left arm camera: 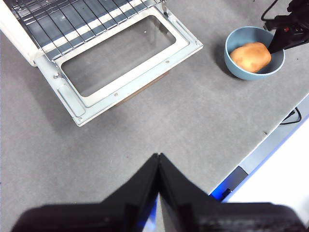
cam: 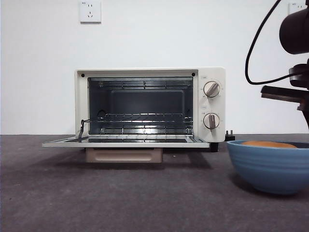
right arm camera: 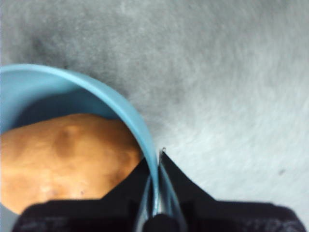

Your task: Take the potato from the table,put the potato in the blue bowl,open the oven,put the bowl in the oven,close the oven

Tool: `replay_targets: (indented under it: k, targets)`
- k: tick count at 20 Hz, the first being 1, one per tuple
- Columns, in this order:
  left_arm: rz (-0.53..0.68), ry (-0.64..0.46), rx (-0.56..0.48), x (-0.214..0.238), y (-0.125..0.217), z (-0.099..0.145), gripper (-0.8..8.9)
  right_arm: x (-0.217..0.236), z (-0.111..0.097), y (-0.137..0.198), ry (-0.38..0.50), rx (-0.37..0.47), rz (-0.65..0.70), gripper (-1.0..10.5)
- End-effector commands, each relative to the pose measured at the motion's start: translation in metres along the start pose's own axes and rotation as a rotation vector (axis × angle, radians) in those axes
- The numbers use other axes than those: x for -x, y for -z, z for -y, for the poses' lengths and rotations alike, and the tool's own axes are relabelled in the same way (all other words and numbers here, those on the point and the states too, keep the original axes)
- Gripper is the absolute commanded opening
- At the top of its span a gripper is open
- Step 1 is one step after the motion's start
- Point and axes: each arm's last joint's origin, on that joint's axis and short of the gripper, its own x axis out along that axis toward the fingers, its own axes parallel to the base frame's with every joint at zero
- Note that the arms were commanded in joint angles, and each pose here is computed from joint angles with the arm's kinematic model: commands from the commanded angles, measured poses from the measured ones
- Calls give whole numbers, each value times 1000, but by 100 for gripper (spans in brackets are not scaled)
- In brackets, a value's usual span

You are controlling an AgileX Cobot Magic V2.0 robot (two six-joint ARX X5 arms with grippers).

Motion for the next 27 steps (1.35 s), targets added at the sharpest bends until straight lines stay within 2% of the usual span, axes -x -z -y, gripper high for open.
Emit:
replay_targets:
  k: [1,5,8,10,12,14,16,24,27]
  targets:
    - [-2,3,-13,-1,1,0,-6,10,-19,0,-63,-92,39,-8]
    - [-5,3,-13,-1,1,0,-6,34,-63,-1,-242,-140,133,-11]
    - [-8,3,-13,-1,2,0,-5,52,-94,-14,-296,-125,134,-11]
    - [-8,3,-13,0,2,0,-5,63,-117,-28,-287,-97,127,-11]
    - [-8,2,-13,0,2,1,-5,68,-138,-40,-235,-71,116,-11]
    - [-14,-2,-19,0,2,0,-5,68,-152,-51,-179,-68,79,-11]
    - [-18,-31,-22,0,3,0,-5,68,-164,-61,-167,-89,72,-11]
    - [-19,-48,-26,0,3,-1,-5,31,-187,-83,-149,-205,34,-11]
    - [-19,-48,-30,0,3,-1,-6,19,-193,-89,-182,-241,45,-11]
